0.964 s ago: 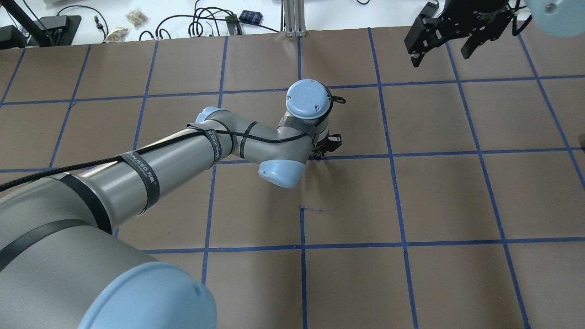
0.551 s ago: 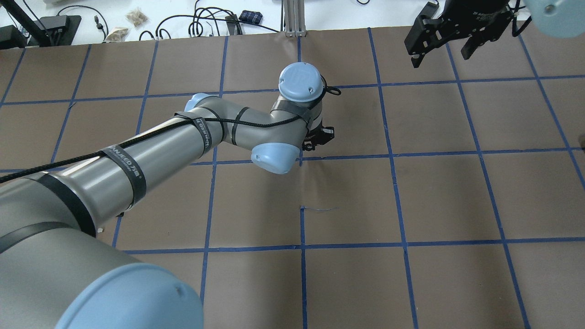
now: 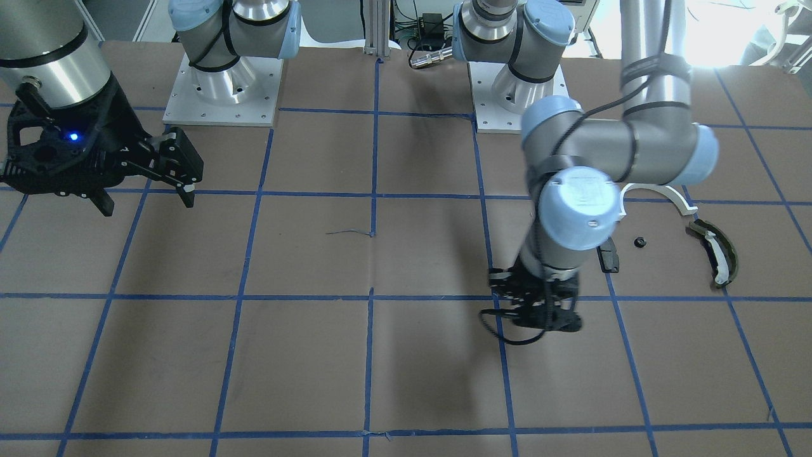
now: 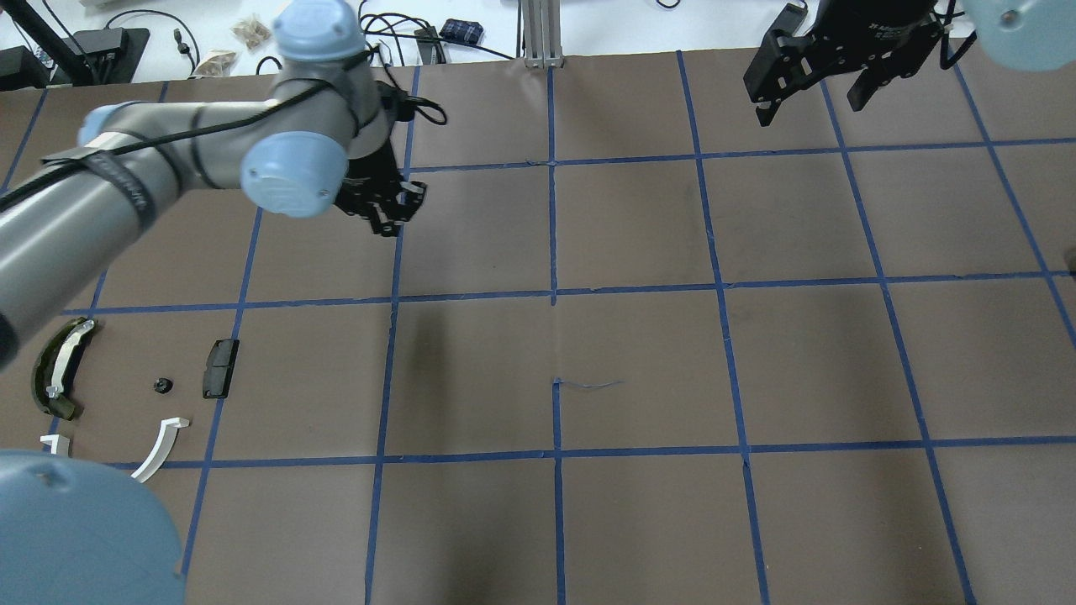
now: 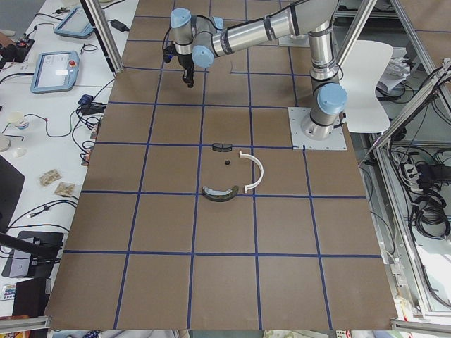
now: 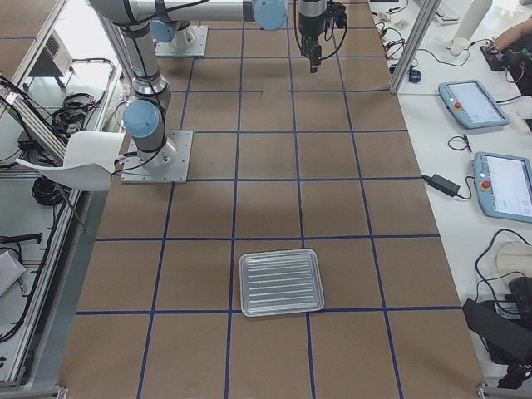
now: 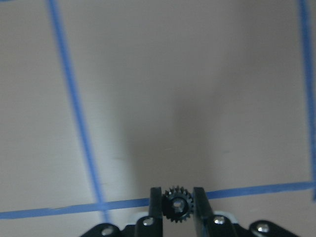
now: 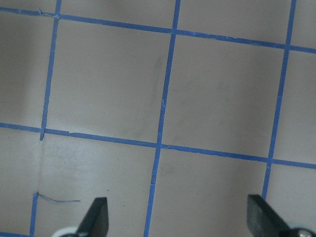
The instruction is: Place bearing gear from tray to pile
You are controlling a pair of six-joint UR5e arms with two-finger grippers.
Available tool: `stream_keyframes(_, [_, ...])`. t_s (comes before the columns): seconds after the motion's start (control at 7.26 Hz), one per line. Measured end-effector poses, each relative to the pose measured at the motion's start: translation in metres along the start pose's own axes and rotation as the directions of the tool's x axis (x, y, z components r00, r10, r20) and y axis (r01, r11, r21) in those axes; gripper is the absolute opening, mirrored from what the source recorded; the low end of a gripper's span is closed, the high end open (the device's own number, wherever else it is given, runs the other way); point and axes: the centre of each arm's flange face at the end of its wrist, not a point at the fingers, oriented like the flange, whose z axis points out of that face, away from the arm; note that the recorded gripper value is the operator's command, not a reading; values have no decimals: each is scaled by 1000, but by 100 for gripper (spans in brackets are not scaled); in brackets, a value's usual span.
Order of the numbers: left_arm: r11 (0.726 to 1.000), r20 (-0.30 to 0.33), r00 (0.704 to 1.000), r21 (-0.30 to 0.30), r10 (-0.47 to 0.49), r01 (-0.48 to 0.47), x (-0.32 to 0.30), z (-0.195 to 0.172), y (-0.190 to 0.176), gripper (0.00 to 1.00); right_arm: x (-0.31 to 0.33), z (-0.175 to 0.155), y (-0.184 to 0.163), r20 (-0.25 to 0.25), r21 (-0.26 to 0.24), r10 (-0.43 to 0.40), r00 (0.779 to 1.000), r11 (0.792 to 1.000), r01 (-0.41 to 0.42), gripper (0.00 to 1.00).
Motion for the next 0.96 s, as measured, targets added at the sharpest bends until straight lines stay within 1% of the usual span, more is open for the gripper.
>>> stream_keyframes(0.14, [999, 13, 1000, -36, 11, -11, -83, 6, 23, 3, 0, 0, 0, -1, 0, 1, 1000, 1000, -1, 100])
stream_keyframes(0.28, [997, 3, 999, -63, 37, -36, -155, 13, 53, 3, 0, -1, 0, -2, 1, 2, 1000, 1000, -2, 100])
stream_keyframes(0.41, [995, -38, 998, -82, 51, -54, -227, 28, 89, 4, 0, -2, -1, -2, 5, 10, 1000, 1000, -10, 100])
stream_keyframes(0.55, [995, -105, 993, -83, 46, -55, -288, 51, 128, 4, -1, -4, -1, -2, 9, 32, 999, 999, -32, 100])
stream_keyframes(0.69, [996, -156, 987, -69, 42, -54, -327, 74, 160, 4, -1, -4, -1, -2, 9, 50, 999, 999, -50, 100])
stream_keyframes(0.83, [997, -173, 984, -54, 43, -53, -341, 93, 176, 4, -1, -3, 0, -1, 6, 58, 998, 998, -58, 100])
stream_keyframes(0.96, [997, -182, 982, -49, 45, -55, -338, 108, 183, 4, -1, 0, 0, 0, 1, 61, 998, 998, -61, 100])
